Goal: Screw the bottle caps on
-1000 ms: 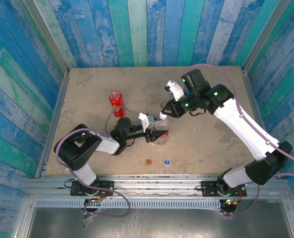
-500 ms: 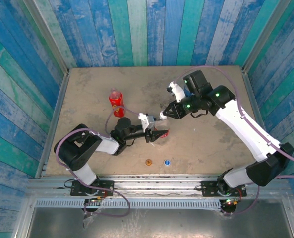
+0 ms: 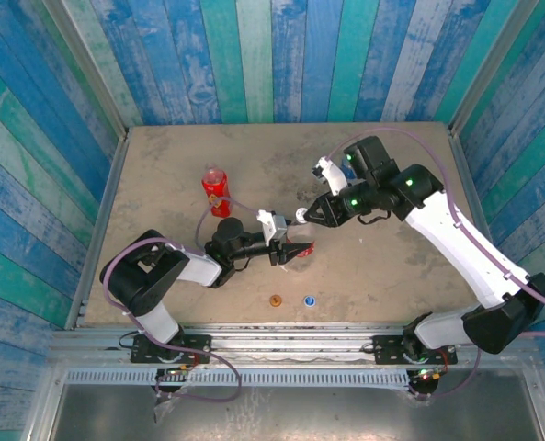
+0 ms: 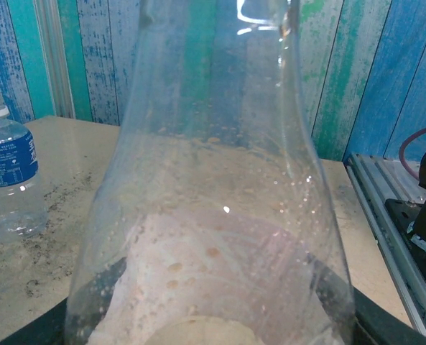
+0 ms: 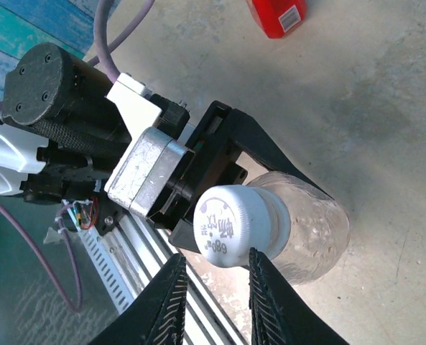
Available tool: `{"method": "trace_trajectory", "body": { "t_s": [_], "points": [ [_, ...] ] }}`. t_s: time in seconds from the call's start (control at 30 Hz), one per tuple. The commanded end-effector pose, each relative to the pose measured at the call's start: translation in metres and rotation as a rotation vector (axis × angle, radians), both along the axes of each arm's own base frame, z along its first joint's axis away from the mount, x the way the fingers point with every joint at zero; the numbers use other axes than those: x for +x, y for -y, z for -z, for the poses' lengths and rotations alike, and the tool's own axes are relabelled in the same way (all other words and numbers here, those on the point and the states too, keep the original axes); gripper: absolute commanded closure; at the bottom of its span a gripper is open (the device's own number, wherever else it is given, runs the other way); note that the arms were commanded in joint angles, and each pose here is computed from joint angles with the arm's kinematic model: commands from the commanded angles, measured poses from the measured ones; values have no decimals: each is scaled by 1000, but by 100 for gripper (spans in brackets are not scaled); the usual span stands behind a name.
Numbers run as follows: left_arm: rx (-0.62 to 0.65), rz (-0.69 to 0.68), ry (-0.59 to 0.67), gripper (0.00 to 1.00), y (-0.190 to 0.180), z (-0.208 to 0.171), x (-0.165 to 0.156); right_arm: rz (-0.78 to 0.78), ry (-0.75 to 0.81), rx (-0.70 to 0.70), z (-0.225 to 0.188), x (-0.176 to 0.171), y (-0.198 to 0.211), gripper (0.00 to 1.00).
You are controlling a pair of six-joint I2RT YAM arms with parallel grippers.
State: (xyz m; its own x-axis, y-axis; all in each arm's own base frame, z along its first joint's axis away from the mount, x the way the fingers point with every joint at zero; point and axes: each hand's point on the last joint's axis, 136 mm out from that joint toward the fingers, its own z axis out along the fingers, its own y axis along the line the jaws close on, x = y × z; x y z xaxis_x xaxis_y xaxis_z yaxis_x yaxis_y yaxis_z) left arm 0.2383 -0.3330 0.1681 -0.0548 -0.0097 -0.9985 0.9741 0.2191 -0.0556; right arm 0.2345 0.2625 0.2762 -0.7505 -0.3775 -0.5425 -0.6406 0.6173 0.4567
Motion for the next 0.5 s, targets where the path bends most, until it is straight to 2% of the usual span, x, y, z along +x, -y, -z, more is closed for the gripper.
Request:
{"method": "trace_trajectory", "body": {
  "t_s": [0.0,0.2,0.47],
  "points": [
    [36,13,-53,39,1,14,-3,31,-8,-21,0,-1,5,72],
    [40,15,-53,39,1,15,-3,69,7,-43,0,11,5,72],
    [44,18,-54,39,2,16,-3,36,6,-1,-8,9,-2,66]
  ]
}}
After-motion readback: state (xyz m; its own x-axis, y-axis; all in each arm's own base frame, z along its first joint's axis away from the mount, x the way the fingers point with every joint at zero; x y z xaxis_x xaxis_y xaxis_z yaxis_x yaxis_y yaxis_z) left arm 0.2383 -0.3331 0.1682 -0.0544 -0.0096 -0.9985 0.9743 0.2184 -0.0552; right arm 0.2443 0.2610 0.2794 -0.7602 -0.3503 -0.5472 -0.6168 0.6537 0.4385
